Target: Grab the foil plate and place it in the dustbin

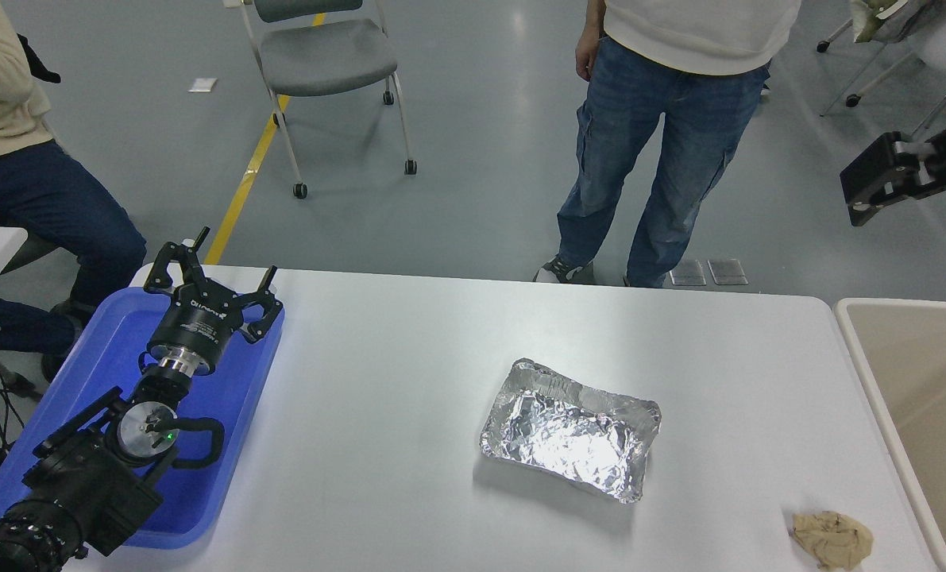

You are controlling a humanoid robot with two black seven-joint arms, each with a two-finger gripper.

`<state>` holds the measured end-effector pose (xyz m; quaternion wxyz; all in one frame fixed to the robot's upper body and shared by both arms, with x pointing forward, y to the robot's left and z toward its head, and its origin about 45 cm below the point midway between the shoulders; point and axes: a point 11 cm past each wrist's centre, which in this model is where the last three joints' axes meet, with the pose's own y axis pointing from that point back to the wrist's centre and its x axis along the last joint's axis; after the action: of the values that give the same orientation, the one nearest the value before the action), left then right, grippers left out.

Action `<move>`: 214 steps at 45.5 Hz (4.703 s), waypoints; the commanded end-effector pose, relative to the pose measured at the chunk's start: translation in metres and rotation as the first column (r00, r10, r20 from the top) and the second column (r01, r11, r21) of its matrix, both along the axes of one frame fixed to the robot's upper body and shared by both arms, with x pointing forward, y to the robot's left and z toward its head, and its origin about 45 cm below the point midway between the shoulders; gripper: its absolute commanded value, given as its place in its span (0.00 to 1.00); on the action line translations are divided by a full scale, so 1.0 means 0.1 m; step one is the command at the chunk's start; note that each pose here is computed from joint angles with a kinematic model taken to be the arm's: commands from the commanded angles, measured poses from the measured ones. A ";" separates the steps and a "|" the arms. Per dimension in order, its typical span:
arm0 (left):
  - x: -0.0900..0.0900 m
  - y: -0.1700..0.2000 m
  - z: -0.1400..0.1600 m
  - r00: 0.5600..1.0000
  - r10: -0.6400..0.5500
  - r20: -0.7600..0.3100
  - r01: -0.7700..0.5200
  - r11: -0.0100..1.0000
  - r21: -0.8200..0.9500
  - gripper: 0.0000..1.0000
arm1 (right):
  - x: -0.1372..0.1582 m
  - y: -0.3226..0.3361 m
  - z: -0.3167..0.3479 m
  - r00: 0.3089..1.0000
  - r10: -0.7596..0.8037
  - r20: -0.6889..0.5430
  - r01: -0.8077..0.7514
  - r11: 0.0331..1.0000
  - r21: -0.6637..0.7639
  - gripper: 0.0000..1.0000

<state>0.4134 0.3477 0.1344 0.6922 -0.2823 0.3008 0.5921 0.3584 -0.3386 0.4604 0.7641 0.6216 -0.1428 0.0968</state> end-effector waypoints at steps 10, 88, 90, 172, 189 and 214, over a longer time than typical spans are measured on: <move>0.00 0.00 0.00 1.000 0.001 -0.001 -0.001 1.000 -0.001 1.00 | 0.00 0.01 -0.02 1.000 0.001 -0.006 -0.001 1.000 0.002 1.00; 0.00 0.00 0.00 1.000 -0.001 0.000 0.001 1.000 0.000 1.00 | 0.04 0.64 -1.00 0.965 0.156 -0.209 -0.121 0.978 0.171 1.00; 0.00 0.00 0.00 1.000 0.001 0.000 -0.001 1.000 0.000 1.00 | 0.01 0.69 -1.13 0.957 0.168 -0.236 -0.123 0.973 0.195 1.00; 0.00 0.00 0.00 1.000 0.000 0.001 0.000 1.000 -0.001 1.00 | -0.46 0.90 -3.92 0.970 -0.156 -0.187 0.222 0.883 0.413 0.98; 0.00 0.00 0.00 1.000 0.001 0.001 -0.001 1.000 -0.002 1.00 | -0.50 0.96 -3.97 0.963 -0.188 -0.191 0.255 0.865 0.433 0.61; 0.00 0.00 0.00 1.000 0.001 0.001 -0.001 1.000 -0.002 1.00 | -0.64 0.93 -3.95 0.940 -0.196 -0.277 0.306 0.844 0.440 0.00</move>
<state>0.4135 0.3478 0.1346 0.6920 -0.2833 0.3008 0.5920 0.2976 -0.2436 0.0641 0.6076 0.7714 -0.1601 -0.1005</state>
